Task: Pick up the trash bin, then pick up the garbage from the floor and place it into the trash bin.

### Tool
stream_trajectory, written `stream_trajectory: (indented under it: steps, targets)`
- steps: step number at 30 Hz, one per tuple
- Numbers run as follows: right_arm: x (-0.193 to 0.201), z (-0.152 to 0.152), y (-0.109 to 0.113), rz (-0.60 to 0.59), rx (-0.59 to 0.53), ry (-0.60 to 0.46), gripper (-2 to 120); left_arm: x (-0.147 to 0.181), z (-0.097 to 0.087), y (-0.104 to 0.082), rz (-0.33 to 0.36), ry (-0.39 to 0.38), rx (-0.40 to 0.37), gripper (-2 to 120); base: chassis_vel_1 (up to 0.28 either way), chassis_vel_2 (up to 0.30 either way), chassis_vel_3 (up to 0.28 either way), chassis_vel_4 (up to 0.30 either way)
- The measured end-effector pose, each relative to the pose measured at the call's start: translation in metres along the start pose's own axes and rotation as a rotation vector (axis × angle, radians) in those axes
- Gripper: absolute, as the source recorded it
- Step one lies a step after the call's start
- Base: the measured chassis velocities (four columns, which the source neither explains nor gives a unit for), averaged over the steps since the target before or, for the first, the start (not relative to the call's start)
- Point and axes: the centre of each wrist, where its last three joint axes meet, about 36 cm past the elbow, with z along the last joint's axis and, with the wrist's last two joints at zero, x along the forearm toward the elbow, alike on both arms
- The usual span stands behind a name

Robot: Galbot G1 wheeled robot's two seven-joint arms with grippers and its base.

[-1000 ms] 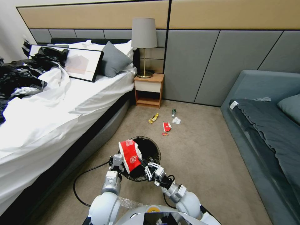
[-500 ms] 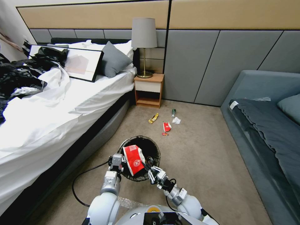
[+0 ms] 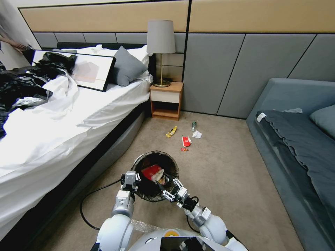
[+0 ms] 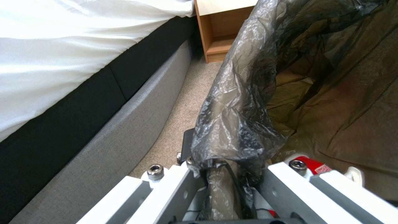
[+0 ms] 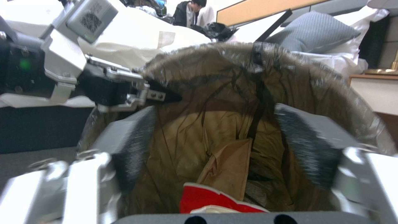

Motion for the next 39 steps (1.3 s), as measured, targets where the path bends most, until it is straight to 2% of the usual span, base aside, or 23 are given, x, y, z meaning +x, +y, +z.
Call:
stream_trajectory:
  steps: [2,3,4,11,13,14,18,19,21,26,31,39]
  targets:
    - [0.000,-0.001,0.000,0.000,0.001,-0.001,83,0.000,0.000,0.000,0.000,0.000,0.000,2,0.000,0.000,0.000,0.000]
    - [-0.001,-0.002,-0.001,0.001,0.002,-0.004,88,0.000,0.000,0.000,0.001,0.001,0.000,2,0.000,0.000,0.000,0.000]
    - [-0.002,-0.009,-0.003,0.006,0.008,-0.017,99,0.000,0.000,0.000,0.002,0.003,0.000,2,0.000,0.000,0.000,0.000]
    - [-0.012,-0.034,-0.001,0.078,0.079,-0.091,100,-0.002,0.002,0.000,0.001,0.007,-0.002,2,0.000,0.000,0.000,0.000]
    - [-0.019,-0.050,-0.002,0.165,0.169,-0.153,100,-0.002,0.004,0.000,0.002,0.011,-0.003,2,0.000,0.000,0.000,0.000]
    - [-0.019,-0.050,-0.002,0.165,0.169,-0.153,100,-0.002,0.004,0.000,0.002,0.011,-0.003,2,0.000,0.000,0.000,0.000]
    - [-0.016,-0.078,0.002,0.407,0.162,-0.217,100,-0.003,0.006,0.000,0.000,0.016,-0.007,2,0.000,0.000,0.000,0.000]
    - [-0.016,-0.078,0.002,0.407,0.162,-0.217,100,-0.003,0.006,0.000,0.000,0.016,-0.007,2,0.000,0.000,0.000,0.000]
    - [-0.007,-0.083,0.003,0.512,0.153,-0.228,100,-0.004,0.007,0.000,-0.001,0.018,-0.008,2,0.000,0.000,0.000,0.000]
    - [0.011,-0.082,0.004,0.595,0.167,-0.242,100,-0.006,0.008,0.000,-0.003,0.017,-0.002,2,0.000,0.000,0.000,0.000]
    - [0.027,-0.073,0.014,0.712,0.151,-0.229,100,-0.011,0.006,0.005,-0.019,0.007,0.009,2,0.000,0.000,0.000,0.000]
    - [0.036,-0.056,0.022,0.771,0.135,-0.204,100,-0.011,0.002,0.004,-0.014,-0.002,0.020,2,0.000,0.000,0.000,0.000]
